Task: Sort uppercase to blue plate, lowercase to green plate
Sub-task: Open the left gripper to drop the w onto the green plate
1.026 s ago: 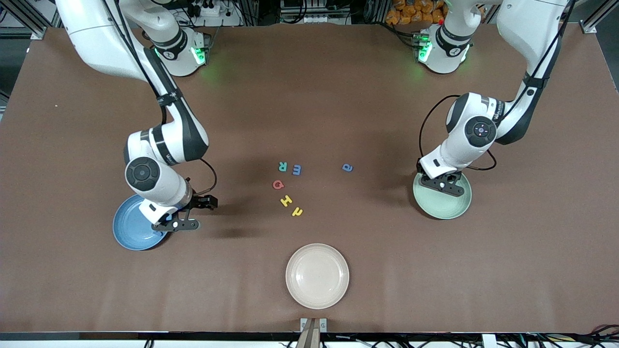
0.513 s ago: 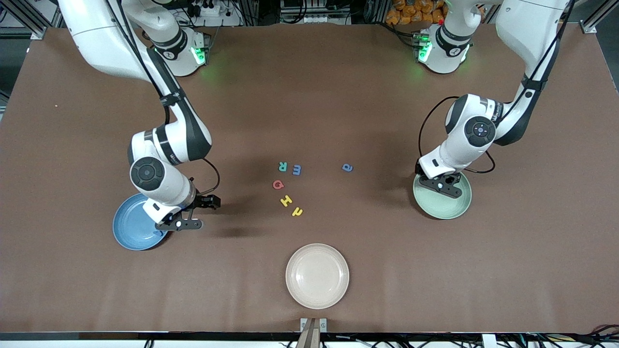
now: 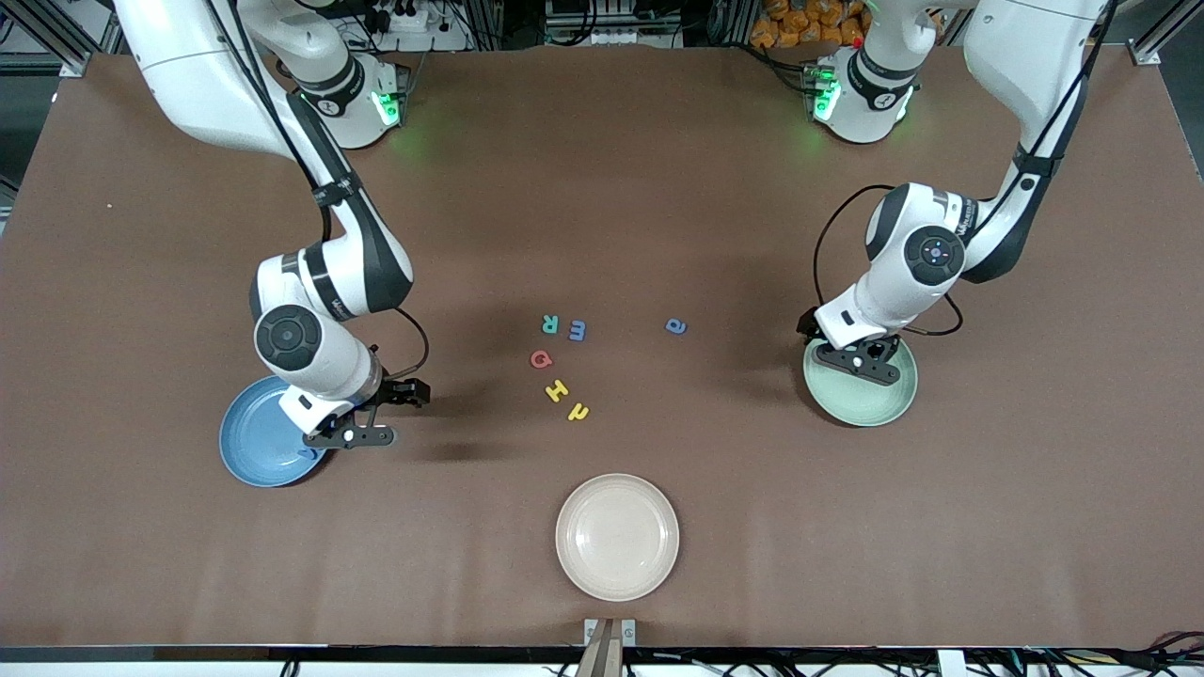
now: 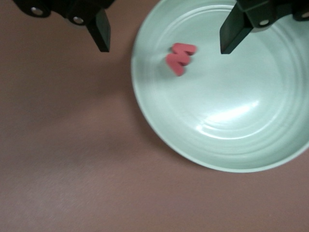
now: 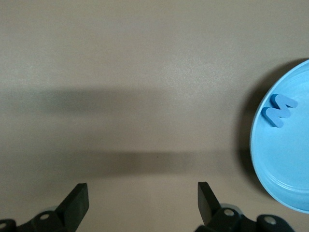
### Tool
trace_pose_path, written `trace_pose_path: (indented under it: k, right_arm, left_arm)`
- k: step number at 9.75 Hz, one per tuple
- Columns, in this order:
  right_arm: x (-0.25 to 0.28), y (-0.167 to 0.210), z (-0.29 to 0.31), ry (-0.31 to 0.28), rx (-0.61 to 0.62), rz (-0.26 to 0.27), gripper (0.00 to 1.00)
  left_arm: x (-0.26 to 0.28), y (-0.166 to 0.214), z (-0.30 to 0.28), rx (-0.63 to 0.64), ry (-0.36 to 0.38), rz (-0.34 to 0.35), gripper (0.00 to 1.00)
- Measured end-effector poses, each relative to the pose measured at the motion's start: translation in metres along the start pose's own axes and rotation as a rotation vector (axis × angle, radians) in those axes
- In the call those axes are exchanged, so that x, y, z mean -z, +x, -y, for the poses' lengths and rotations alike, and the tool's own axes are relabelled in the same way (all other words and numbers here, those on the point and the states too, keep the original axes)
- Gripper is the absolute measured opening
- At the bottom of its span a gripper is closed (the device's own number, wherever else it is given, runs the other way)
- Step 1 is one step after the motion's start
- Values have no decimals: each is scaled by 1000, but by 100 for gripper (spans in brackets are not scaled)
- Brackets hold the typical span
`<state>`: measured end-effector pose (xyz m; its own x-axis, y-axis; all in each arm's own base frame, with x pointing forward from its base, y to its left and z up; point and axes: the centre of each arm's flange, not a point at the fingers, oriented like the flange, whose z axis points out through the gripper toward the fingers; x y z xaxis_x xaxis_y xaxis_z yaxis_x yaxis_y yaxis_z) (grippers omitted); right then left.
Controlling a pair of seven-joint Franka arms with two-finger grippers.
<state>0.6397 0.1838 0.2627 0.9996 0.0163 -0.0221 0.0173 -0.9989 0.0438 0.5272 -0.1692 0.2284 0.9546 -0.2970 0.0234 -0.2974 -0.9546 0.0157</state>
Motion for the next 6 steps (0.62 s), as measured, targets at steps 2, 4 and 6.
trace_pose_path:
  k: [2,4,6]
  right_arm:
    - [0,-1,2,0,-8,0,100]
    - [0,-1,3,0,-8,0,100]
    - [0,-1,3,-1,-10,0,100]
  left_arm:
    - [4,3,-52,105,-8,-13,100]
    - [9,10,-109,184,-25,-34,100]
    - [8,22,-174,246,-57,-52,100]
